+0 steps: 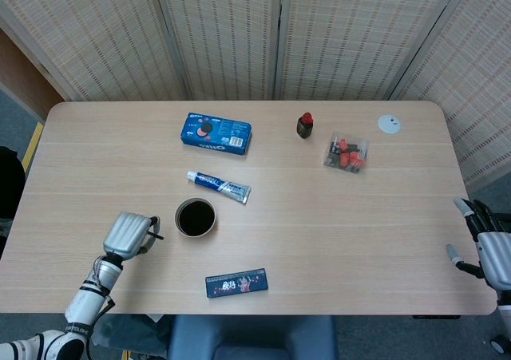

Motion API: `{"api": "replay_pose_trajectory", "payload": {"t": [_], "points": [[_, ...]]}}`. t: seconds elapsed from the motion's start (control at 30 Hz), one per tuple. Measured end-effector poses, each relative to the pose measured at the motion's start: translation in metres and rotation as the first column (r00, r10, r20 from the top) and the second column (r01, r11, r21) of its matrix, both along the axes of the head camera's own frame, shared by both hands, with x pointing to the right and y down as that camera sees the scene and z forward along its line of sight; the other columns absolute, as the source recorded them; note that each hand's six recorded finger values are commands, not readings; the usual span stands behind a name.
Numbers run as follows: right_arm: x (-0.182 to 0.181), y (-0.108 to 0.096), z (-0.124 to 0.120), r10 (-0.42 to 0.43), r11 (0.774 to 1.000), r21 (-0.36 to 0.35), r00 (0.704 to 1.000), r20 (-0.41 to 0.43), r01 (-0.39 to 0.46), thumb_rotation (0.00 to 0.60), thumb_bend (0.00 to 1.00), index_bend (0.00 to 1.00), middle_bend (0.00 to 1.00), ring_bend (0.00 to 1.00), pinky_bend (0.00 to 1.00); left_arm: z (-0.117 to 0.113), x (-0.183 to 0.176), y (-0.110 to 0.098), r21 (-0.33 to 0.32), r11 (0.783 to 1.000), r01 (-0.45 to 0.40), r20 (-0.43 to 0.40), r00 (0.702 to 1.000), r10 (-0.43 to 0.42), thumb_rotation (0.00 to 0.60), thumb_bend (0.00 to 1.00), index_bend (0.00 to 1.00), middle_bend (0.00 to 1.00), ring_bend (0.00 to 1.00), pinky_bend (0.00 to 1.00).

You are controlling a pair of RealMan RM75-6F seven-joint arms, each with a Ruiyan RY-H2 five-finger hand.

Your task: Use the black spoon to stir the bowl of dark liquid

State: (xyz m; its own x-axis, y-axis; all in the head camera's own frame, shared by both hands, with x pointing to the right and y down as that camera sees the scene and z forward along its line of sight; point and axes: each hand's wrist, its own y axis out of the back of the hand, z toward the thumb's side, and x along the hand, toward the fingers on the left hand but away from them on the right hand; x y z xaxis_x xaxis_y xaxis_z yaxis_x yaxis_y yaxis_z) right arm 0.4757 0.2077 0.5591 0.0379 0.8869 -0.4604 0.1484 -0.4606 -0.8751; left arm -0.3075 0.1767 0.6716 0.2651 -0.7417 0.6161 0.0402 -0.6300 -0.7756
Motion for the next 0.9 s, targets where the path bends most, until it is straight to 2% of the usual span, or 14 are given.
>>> {"api": "replay_pose_trajectory", "payload": {"t": [0.1, 0.2, 0.3, 0.43, 0.6, 0.73, 0.9], "points": [[-0.001, 0.001, 0.001, -0.003, 1.000, -0.005, 1.000, 0.000, 0.003, 0.600, 0.33, 0.00, 0.10, 0.00, 0.13, -0.005, -0.003, -0.010, -0.019, 0.996, 0.089, -0.098, 0.991, -0.091, 0.600, 0.44, 0.62, 1.00, 1.00, 1.00], [-0.001, 0.001, 0.001, -0.004, 1.000, -0.007, 1.000, -0.001, 0.004, 0.600, 0.33, 0.00, 0.10, 0.00, 0.13, -0.008, -0.004, -0.018, -0.058, 0.984, 0.169, -0.196, 0.964, -0.177, 0.600, 0.44, 0.62, 1.00, 1.00, 1.00], [-0.001, 0.001, 0.001, -0.006, 1.000, -0.005, 1.000, -0.002, 0.006, 0.600, 0.33, 0.00, 0.10, 0.00, 0.13, -0.008, -0.002, -0.024, -0.120, 0.965, 0.234, -0.288, 0.922, -0.260, 0.600, 0.44, 0.64, 1.00, 1.00, 1.00], [-0.003, -0.002, 0.000, -0.015, 1.000, 0.002, 1.000, -0.003, 0.015, 0.600, 0.33, 0.00, 0.10, 0.00, 0.13, -0.004, 0.007, -0.032, -0.226, 0.927, 0.299, -0.394, 0.842, -0.368, 0.600, 0.44, 0.64, 1.00, 1.00, 1.00], [-0.005, -0.006, -0.005, -0.023, 1.000, 0.015, 1.000, -0.013, 0.024, 0.600, 0.33, 0.00, 0.10, 0.00, 0.13, 0.007, 0.024, -0.039, -0.354, 0.875, 0.329, -0.458, 0.755, -0.469, 0.600, 0.44, 0.64, 1.00, 1.00, 1.00], [-0.006, -0.011, -0.012, -0.026, 0.999, 0.038, 0.999, -0.023, 0.027, 0.600, 0.33, 0.00, 0.10, 0.00, 0.13, 0.017, 0.038, -0.047, -0.450, 0.822, 0.350, -0.482, 0.679, -0.553, 0.600, 0.44, 0.64, 1.00, 1.00, 1.00], [-0.008, -0.011, -0.013, -0.026, 0.999, 0.037, 0.999, -0.028, 0.027, 0.600, 0.33, 0.00, 0.10, 0.00, 0.13, 0.027, 0.049, -0.052, -0.486, 0.797, 0.358, -0.492, 0.642, -0.588, 0.600, 0.44, 0.64, 1.00, 1.00, 1.00]]}}
